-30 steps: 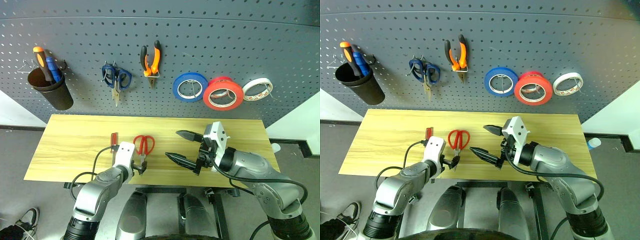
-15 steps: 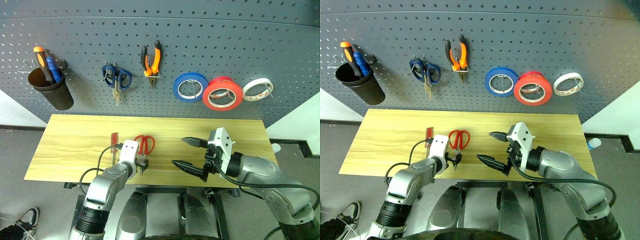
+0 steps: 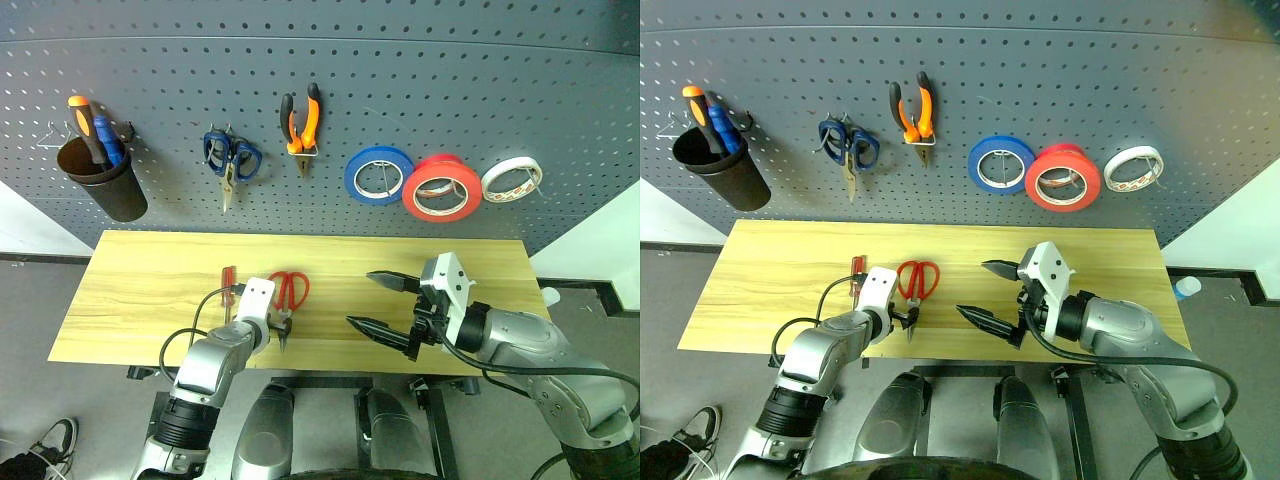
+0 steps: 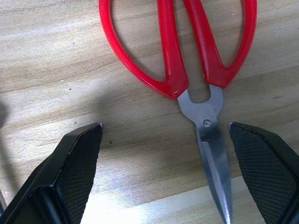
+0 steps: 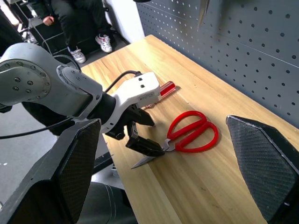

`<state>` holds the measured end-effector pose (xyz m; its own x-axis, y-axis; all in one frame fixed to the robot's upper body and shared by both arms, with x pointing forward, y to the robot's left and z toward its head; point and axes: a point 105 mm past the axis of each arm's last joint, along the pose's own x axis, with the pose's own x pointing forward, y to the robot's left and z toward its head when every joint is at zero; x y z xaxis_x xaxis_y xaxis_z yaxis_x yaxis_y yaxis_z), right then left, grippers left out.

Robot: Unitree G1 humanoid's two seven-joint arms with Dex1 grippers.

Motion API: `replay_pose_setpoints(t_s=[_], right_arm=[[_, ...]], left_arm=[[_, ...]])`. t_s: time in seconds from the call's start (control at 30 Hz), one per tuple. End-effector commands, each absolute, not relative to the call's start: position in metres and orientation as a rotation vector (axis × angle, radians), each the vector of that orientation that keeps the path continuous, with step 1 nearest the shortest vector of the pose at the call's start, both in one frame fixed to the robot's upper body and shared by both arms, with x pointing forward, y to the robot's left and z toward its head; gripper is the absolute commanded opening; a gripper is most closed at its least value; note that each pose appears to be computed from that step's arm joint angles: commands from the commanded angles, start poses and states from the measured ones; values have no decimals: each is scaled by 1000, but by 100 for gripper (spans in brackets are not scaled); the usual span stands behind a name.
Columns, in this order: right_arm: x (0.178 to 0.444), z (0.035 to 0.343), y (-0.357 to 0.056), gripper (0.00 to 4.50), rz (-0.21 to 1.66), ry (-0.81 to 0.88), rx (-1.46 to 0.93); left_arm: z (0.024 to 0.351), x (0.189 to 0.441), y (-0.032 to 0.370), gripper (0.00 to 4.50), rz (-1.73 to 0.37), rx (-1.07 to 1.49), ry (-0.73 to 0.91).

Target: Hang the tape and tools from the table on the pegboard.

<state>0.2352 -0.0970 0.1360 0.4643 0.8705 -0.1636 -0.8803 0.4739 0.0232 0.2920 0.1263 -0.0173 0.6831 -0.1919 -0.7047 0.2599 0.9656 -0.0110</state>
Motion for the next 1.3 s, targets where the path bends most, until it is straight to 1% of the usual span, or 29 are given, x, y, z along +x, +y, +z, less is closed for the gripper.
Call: replay_pose_setpoints(t_s=[0.03, 0.33, 0.43, 0.6, 0.8, 0.83, 1.13, 1.3], right_arm=[[230, 150, -90, 448, 1106, 97, -85], [230, 152, -87, 448, 1103, 88, -81], [230, 152, -87, 450, 1100, 87, -81], [231, 152, -87, 450, 1094, 84, -82], [232, 152, -86, 450, 1091, 82, -80], [232, 152, -86, 450, 1090, 82, -79], [233, 150, -86, 450, 1086, 87, -84], [234, 152, -87, 450, 1086, 83, -87]], left_arm=[[-30, 285, 127, 450, -251, 102, 834], [-38, 281, 122, 450, -279, 135, 873], [-39, 280, 120, 396, -289, 153, 878], [-39, 280, 119, 248, -295, 149, 879], [-40, 279, 119, 51, -297, 148, 884], [-39, 279, 120, 27, -298, 148, 884], [-31, 283, 120, 26, -309, 165, 834], [-3, 287, 128, 26, -337, 244, 673]])
